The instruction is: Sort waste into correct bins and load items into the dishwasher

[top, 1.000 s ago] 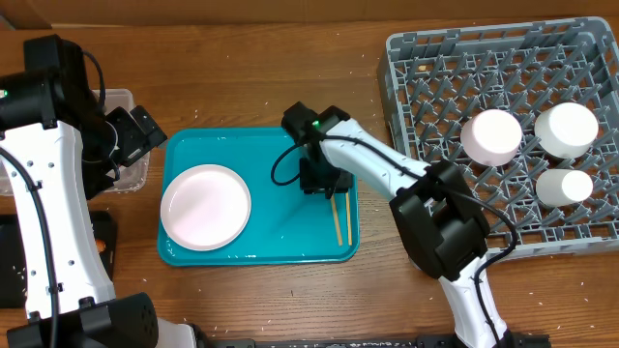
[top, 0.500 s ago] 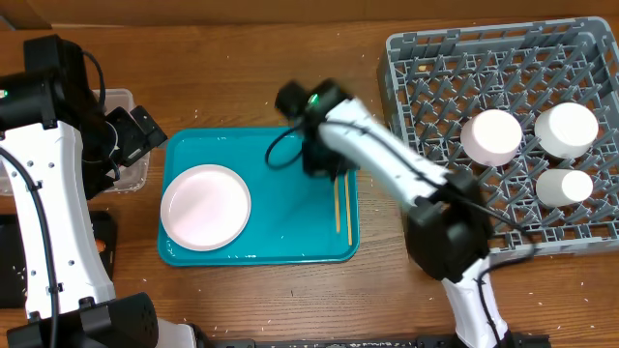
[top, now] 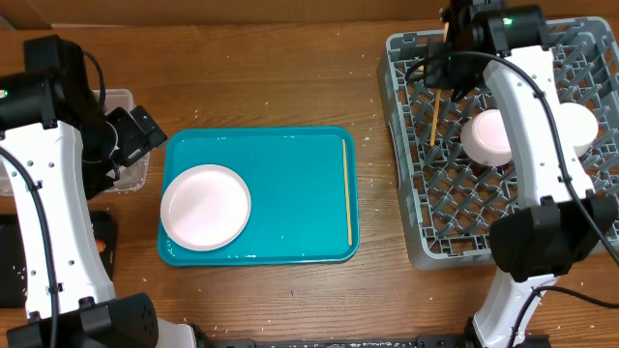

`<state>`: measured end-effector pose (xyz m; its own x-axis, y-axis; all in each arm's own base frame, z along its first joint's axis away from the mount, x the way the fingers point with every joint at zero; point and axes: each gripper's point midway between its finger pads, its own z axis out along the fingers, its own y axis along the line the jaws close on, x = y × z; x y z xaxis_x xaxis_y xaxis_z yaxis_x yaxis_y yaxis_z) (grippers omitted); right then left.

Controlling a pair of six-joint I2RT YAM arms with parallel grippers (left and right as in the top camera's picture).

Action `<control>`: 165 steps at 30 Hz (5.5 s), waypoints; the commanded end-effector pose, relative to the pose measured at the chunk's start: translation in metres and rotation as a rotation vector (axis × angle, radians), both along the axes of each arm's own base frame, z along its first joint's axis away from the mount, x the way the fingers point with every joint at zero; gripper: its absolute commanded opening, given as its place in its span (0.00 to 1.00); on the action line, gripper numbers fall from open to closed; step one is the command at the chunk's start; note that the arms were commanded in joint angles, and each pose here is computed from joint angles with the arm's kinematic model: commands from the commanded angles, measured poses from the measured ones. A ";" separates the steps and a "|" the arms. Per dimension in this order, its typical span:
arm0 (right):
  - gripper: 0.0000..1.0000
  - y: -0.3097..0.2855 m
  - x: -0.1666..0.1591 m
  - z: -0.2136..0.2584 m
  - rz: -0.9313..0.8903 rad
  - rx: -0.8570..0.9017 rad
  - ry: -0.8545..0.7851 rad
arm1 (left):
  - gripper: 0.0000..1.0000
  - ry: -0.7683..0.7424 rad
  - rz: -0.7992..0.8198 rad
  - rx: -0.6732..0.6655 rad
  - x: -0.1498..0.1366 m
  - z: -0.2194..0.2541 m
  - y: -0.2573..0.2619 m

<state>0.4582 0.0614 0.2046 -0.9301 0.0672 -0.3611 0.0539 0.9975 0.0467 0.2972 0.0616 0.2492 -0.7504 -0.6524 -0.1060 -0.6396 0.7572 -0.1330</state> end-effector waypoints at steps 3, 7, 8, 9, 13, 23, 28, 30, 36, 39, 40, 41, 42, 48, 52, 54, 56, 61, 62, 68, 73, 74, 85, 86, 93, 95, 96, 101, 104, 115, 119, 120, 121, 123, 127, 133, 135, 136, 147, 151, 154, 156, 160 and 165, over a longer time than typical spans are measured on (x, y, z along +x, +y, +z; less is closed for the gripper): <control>0.05 0.008 -0.003 -0.045 0.148 -0.008 0.058 | 1.00 0.004 0.013 -0.002 0.000 -0.002 0.001; 0.11 0.008 -0.006 -0.055 0.150 -0.010 0.078 | 1.00 0.004 0.013 -0.002 0.000 -0.002 0.001; 0.18 0.007 -0.006 -0.055 0.150 -0.010 0.081 | 1.00 0.005 0.013 -0.002 0.000 -0.002 0.001; 0.24 0.007 -0.007 -0.055 0.150 -0.010 0.083 | 1.00 0.004 0.013 -0.002 0.000 -0.002 0.001; 0.36 0.012 -0.013 -0.054 0.156 0.013 0.103 | 1.00 0.005 0.013 -0.002 0.000 -0.002 0.001; 0.58 0.107 -0.059 0.021 0.309 0.377 0.103 | 1.00 0.004 0.013 -0.002 0.000 -0.002 0.001; 0.80 0.149 -0.073 -0.007 0.247 0.221 0.125 | 1.00 0.004 0.013 -0.002 0.000 -0.002 0.001; 0.94 0.166 -0.080 -0.033 0.187 0.127 0.129 | 1.00 0.005 0.013 -0.002 0.000 -0.002 0.001; 0.95 0.188 -0.099 -0.120 0.106 0.038 0.233 | 1.00 0.004 0.013 -0.002 0.000 -0.002 0.001; 0.95 0.187 -0.102 -0.143 0.104 0.017 0.275 | 1.00 0.004 0.013 -0.002 0.000 -0.002 0.001; 0.95 0.187 -0.105 -0.150 0.106 0.020 0.292 | 1.00 0.004 0.013 -0.002 0.000 -0.002 0.001; 0.94 0.188 -0.107 -0.158 0.106 0.021 0.311 | 1.00 0.004 0.013 -0.002 0.000 -0.002 0.001; 0.94 0.188 -0.108 -0.160 0.107 0.018 0.315 | 1.00 0.004 0.013 -0.002 0.000 -0.002 0.001; 0.94 0.195 -0.104 -0.174 0.114 0.023 0.310 | 1.00 0.004 0.014 -0.002 0.000 -0.002 0.001; 0.94 0.196 -0.102 -0.186 0.111 0.019 0.318 | 1.00 0.004 0.013 -0.002 0.000 -0.002 0.001; 0.94 0.195 -0.103 -0.198 0.107 0.006 0.339 | 1.00 0.004 0.013 -0.002 0.000 -0.002 0.001; 0.94 0.194 -0.105 -0.205 0.105 -0.002 0.352 | 1.00 0.004 0.013 -0.002 0.000 -0.002 0.001; 0.81 0.193 -0.107 -0.209 0.086 -0.006 0.364 | 1.00 0.005 0.013 -0.002 0.000 -0.002 0.001; 0.66 0.194 -0.108 -0.209 0.081 -0.005 0.365 | 1.00 0.004 0.013 -0.002 0.000 -0.002 0.001; 0.04 0.205 -0.113 -0.203 0.069 -0.001 0.361 | 1.00 0.005 0.014 -0.002 0.000 -0.002 0.001; 0.04 0.199 -0.089 -0.132 0.064 0.046 0.297 | 1.00 0.005 0.013 -0.002 0.000 -0.002 0.001; 0.04 0.190 -0.080 -0.111 0.048 0.045 0.258 | 1.00 0.004 0.013 -0.002 0.000 -0.002 0.001; 0.04 0.019 -0.013 0.047 -0.050 -0.042 -0.095 | 1.00 0.004 0.013 -0.002 0.000 -0.002 0.001; 0.04 0.004 -0.009 0.045 -0.047 -0.061 -0.089 | 1.00 0.004 0.013 -0.002 0.000 -0.002 0.001; 0.05 -0.026 0.009 0.002 -0.034 -0.106 -0.013 | 1.00 0.005 0.013 -0.002 0.000 -0.002 0.001; 0.05 -0.021 0.013 -0.015 -0.016 -0.091 0.020 | 1.00 0.004 0.013 -0.002 0.000 -0.002 0.001; 0.06 -0.020 0.014 -0.018 -0.015 -0.087 0.024 | 1.00 0.004 0.013 -0.002 0.000 -0.002 0.001; 0.08 -0.008 0.016 -0.036 0.009 -0.039 0.064 | 1.00 0.004 0.013 -0.002 0.000 -0.002 0.001; 0.15 -0.007 0.015 -0.038 0.011 -0.036 0.073 | 1.00 0.005 0.013 -0.002 0.000 -0.002 0.001; 0.61 0.018 -0.003 -0.041 0.051 0.098 0.153 | 1.00 0.005 0.013 -0.002 0.000 -0.002 0.001; 0.58 0.064 -0.018 -0.036 0.142 0.248 0.198 | 1.00 0.005 0.013 -0.002 0.000 -0.002 0.001; 0.57 0.081 -0.023 -0.035 0.177 0.282 0.205 | 1.00 0.005 0.014 -0.002 0.000 -0.002 0.001; 0.57 0.098 -0.027 -0.033 0.210 0.306 0.209 | 1.00 0.005 0.014 -0.002 0.000 -0.002 0.001; 0.57 0.124 -0.034 -0.032 0.234 0.317 0.211 | 1.00 0.005 0.013 -0.002 0.000 -0.002 0.001; 0.67 0.228 -0.064 -0.031 0.339 0.315 0.171 | 1.00 0.004 0.013 -0.002 0.000 -0.002 0.001; 0.75 0.324 -0.111 -0.074 0.411 0.248 0.170 | 1.00 0.004 0.013 -0.002 0.000 -0.002 0.001; 0.74 0.342 -0.125 -0.101 0.437 0.195 0.185 | 1.00 0.005 0.013 -0.002 0.000 -0.002 0.001; 0.73 0.345 -0.128 -0.112 0.426 0.166 0.189 | 1.00 0.005 0.013 -0.002 0.000 -0.002 0.001; 0.51 0.358 -0.158 -0.189 0.403 0.035 0.276 | 1.00 0.004 0.013 -0.002 0.000 -0.002 0.001; 0.27 0.341 -0.152 -0.193 0.328 -0.044 0.254 | 1.00 0.004 0.013 -0.002 0.000 -0.002 0.001; 0.17 0.324 -0.146 -0.193 0.281 -0.104 0.246 | 1.00 0.005 0.013 -0.002 0.000 -0.002 0.001; 0.09 0.310 -0.143 -0.193 0.258 -0.132 0.267 | 1.00 0.004 0.013 -0.002 0.000 -0.002 0.001; 0.04 0.280 -0.134 -0.193 0.204 -0.187 0.305 | 1.00 0.005 0.013 -0.002 0.000 -0.002 0.001; 0.04 0.213 -0.114 -0.182 0.059 -0.344 0.325 | 1.00 0.004 0.013 -0.002 0.000 -0.002 0.001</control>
<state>0.3156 0.3208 0.0191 -0.9896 -0.1430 0.0135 -0.1433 0.9763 -0.1622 0.2971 0.0615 0.2490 -0.7505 -0.6525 -0.1054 -0.6396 0.7571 -0.1326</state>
